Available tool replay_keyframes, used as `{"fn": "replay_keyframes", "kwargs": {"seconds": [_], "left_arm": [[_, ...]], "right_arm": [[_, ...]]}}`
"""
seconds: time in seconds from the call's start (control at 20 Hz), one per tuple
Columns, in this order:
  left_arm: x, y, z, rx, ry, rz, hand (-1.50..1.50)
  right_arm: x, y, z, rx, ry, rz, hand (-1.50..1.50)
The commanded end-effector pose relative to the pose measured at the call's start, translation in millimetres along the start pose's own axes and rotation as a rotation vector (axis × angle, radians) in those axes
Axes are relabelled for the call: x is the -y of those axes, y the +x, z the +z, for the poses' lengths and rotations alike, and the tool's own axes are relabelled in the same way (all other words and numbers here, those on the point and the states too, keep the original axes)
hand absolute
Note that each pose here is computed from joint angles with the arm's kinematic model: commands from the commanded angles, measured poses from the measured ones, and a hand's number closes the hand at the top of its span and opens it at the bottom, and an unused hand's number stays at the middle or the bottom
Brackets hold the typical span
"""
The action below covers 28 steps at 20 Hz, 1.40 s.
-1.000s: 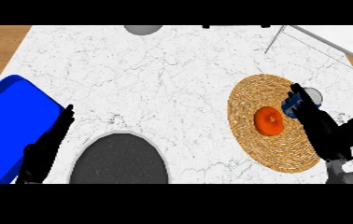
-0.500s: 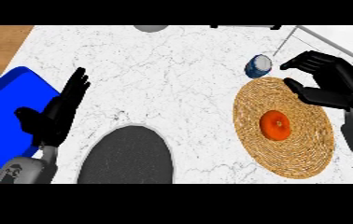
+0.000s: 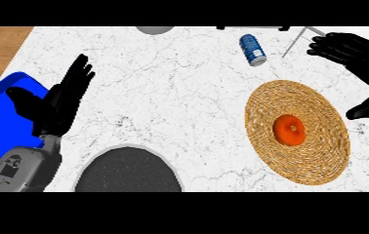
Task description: Pick the squash from the placemat and place it in the tiered shelf
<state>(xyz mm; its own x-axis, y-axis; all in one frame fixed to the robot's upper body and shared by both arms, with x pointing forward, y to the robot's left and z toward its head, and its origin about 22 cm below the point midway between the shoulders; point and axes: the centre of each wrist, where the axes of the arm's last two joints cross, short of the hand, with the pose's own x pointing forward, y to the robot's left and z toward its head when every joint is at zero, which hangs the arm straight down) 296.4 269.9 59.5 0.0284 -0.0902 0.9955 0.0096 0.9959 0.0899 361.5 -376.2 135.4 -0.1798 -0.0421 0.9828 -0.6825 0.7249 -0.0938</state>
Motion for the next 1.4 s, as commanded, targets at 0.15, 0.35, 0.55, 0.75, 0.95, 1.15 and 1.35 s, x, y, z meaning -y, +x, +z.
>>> {"fn": "replay_keyframes", "kwargs": {"seconds": [0.15, 0.35, 0.55, 0.75, 0.95, 1.15, 1.35], "left_arm": [[-6.7, 4.1, -7.5, -0.028, 0.035, 0.006, 0.0], [-3.8, 6.4, -7.4, -0.005, 0.025, -0.001, 0.0], [-10.6, 12.8, -1.0, -0.021, 0.014, 0.009, 0.0], [-21.4, 13.6, -0.3, -0.02, 0.025, -0.002, 0.0], [-9.7, -1.3, -2.9, -0.017, 0.021, 0.012, 0.0], [-5.4, 5.8, -5.5, -0.019, 0.024, 0.019, 0.0], [-9.2, 13.8, -3.8, -0.01, 0.039, 0.005, 0.0]], "right_arm": [[1.8, 80.1, -15.2, -0.282, 0.315, 0.367, -1.5], [-29.1, 146.6, -39.2, -0.325, 0.336, 0.803, -1.5], [-71.2, 122.7, -52.2, -0.331, 0.37, 1.014, -1.5], [-98.9, 74.2, -49.2, -0.362, 0.374, 1.037, -1.5], [-121.4, 61.1, -61.0, -0.4, 0.385, 1.082, -1.5], [-123.0, 43.0, -54.9, -0.525, 0.425, 1.202, -1.5], [-137.7, 51.1, -47.6, -0.556, 0.397, 1.281, -1.5]]}}
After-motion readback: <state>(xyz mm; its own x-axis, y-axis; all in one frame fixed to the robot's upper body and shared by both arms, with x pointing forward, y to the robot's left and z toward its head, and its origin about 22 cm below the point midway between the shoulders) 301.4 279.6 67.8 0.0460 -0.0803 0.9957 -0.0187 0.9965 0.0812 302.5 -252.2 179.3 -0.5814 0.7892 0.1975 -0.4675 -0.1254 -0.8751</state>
